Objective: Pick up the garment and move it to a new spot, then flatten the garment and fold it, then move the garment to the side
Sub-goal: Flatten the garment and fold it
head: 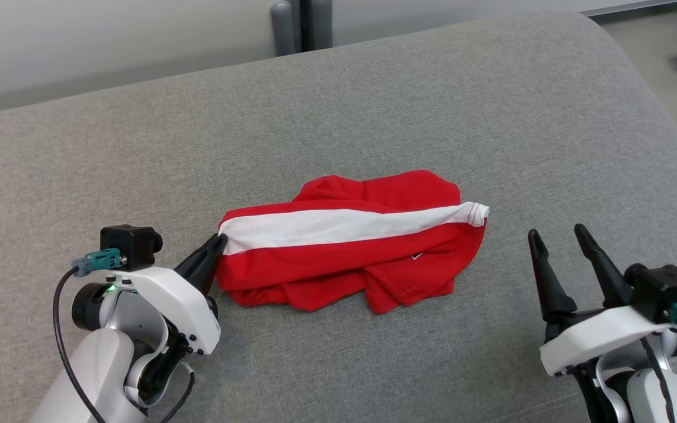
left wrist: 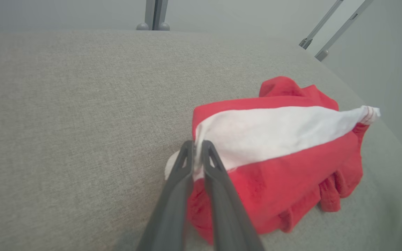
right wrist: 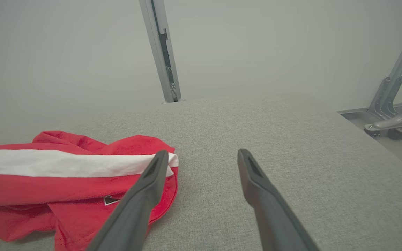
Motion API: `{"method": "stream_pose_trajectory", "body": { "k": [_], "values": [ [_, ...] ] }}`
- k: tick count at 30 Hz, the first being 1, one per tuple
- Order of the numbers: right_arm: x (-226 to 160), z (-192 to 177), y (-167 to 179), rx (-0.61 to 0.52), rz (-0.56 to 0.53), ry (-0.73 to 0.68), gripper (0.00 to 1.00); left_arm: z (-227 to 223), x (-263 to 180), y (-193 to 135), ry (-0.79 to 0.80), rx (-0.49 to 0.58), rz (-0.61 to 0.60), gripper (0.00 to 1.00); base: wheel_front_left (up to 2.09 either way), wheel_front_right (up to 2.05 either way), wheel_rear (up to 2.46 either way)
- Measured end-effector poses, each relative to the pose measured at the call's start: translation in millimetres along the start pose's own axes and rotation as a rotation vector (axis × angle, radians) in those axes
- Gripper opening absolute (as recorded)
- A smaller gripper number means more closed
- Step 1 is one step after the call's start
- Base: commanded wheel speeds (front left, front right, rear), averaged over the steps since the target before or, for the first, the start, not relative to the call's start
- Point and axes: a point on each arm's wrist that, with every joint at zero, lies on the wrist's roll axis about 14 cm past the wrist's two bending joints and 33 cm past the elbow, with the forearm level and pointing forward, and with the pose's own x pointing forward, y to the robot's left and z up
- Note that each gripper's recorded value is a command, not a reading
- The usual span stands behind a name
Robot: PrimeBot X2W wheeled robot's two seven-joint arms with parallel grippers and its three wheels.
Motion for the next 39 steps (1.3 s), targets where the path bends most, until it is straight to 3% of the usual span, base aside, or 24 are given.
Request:
{"method": "stream_pose_trajectory", "body": {
  "k": [15, 16, 17, 18, 19, 24, 27, 35, 36, 39],
  "values": [
    [49, -46, 32, -0.052, 0.165, 0.242, 1.0, 14, -5, -3, -0.037, 0.068, -0.011, 0.0, 0.0, 0.0, 0.0],
    [52, -49, 34, -0.055, 0.172, 0.253, 0.8, 15, -6, -2, -0.041, 0.068, -0.01, 0.0, 0.0, 0.0, 0.0],
    [55, -51, 36, -0.054, 0.18, 0.261, 0.46, 14, -6, -2, -0.04, 0.071, -0.008, 0.0, 0.0, 0.0, 0.0],
    [57, -53, 38, -0.05, 0.185, 0.273, 0.3, 15, -7, -1, -0.044, 0.074, -0.007, 0.0, 0.0, 0.0, 0.0],
    [59, -55, 40, -0.048, 0.192, 0.28, 0.0, 15, -7, 0, -0.047, 0.076, -0.005, 0.0, 0.0, 0.0, 0.0],
    [67, -55, 44, -0.04, 0.212, 0.285, 0.0, 26, -11, -2, -0.098, 0.097, -0.009, 0.0, 0.0, 0.0, 0.0],
    [73, -36, 45, -0.042, 0.221, 0.215, 0.0, 42, -14, -6, -0.155, 0.123, -0.013, 0.0, 0.0, 0.0, 0.0],
    [85, 66, 52, -0.071, 0.259, -0.108, 0.0, 122, -33, -29, -0.389, 0.255, -0.04, 0.0, 0.0, 0.0, 0.0],
    [85, 66, 52, -0.071, 0.259, -0.108, 0.0, 122, -33, -29, -0.389, 0.255, -0.04, 0.0, 0.0, 0.0, 0.0],
    [83, 115, 58, -0.099, 0.279, -0.242, 0.0, 158, -46, -39, -0.479, 0.331, -0.041, 0.0, 0.0, 0.0, 0.0]
  ]
}}
